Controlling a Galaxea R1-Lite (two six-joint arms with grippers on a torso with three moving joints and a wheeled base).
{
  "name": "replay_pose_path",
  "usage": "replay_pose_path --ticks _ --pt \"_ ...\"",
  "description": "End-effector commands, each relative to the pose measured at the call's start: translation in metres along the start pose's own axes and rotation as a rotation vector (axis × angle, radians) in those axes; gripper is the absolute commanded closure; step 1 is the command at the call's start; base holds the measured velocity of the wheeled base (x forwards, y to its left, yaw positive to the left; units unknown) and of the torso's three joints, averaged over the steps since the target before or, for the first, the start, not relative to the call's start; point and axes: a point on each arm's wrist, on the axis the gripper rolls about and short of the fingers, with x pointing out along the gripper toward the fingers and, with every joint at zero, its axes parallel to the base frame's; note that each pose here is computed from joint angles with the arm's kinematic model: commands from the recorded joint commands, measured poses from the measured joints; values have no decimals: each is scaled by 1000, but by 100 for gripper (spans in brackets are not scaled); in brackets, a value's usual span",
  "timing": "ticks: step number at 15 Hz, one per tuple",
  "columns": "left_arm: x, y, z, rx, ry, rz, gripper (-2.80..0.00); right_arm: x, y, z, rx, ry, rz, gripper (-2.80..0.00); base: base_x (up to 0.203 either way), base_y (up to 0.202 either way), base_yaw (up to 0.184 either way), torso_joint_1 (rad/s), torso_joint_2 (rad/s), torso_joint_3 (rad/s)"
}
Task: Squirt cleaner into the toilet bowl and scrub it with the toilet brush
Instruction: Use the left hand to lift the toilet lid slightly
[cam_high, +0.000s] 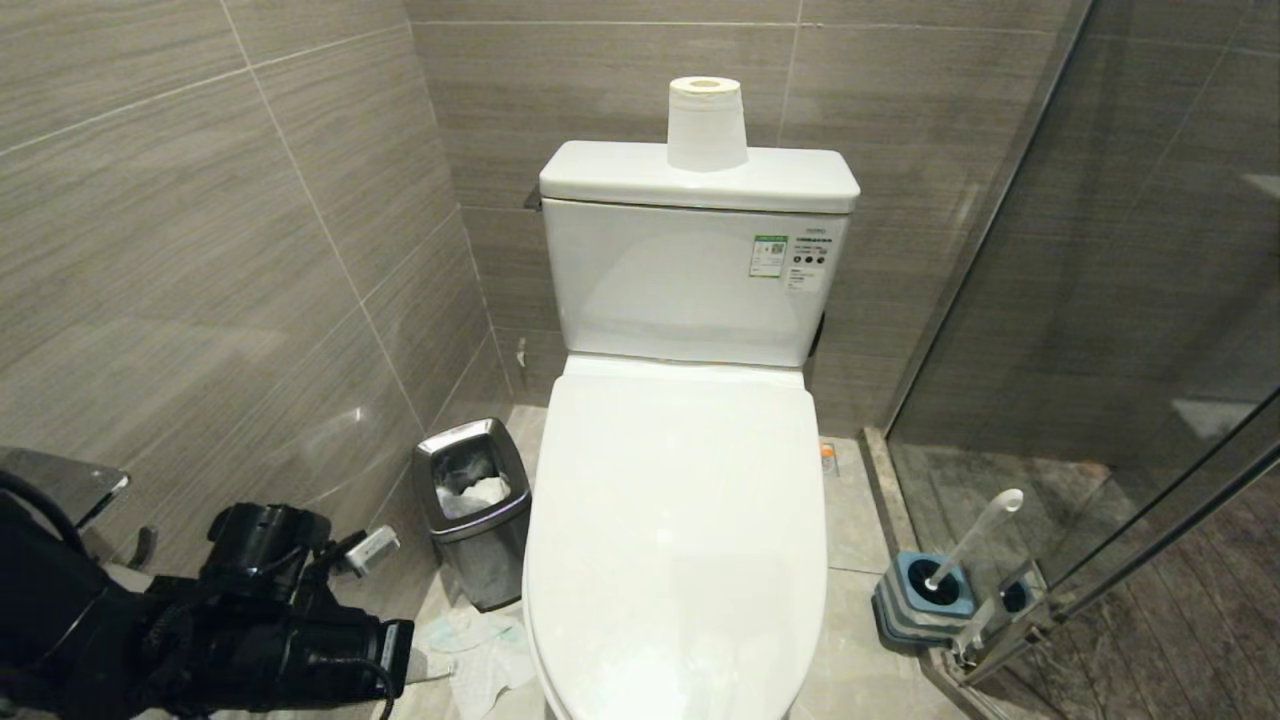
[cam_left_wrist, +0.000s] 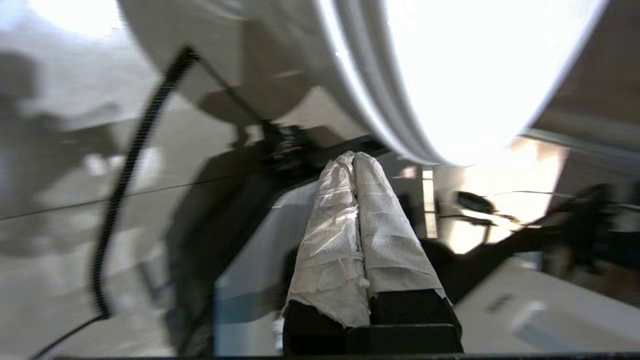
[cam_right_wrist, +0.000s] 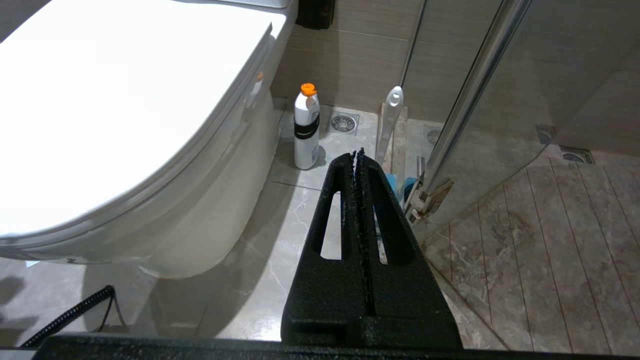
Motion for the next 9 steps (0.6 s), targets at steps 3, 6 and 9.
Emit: replay_pose_path --ticks 3,6,9 --pt "9 0 12 -62 -43 -121 0 0 0 0 -1 0 0 0 0 0 0 0 0 0" --pt "15 1 16 -128 -58 -184 0 0 0 0 -1 0 0 0 0 0 0 0 0 0" --pt "17 4 23 -155 -95 -231 0 0 0 0 -1 1 0 0 0 0 0 0 0 0"
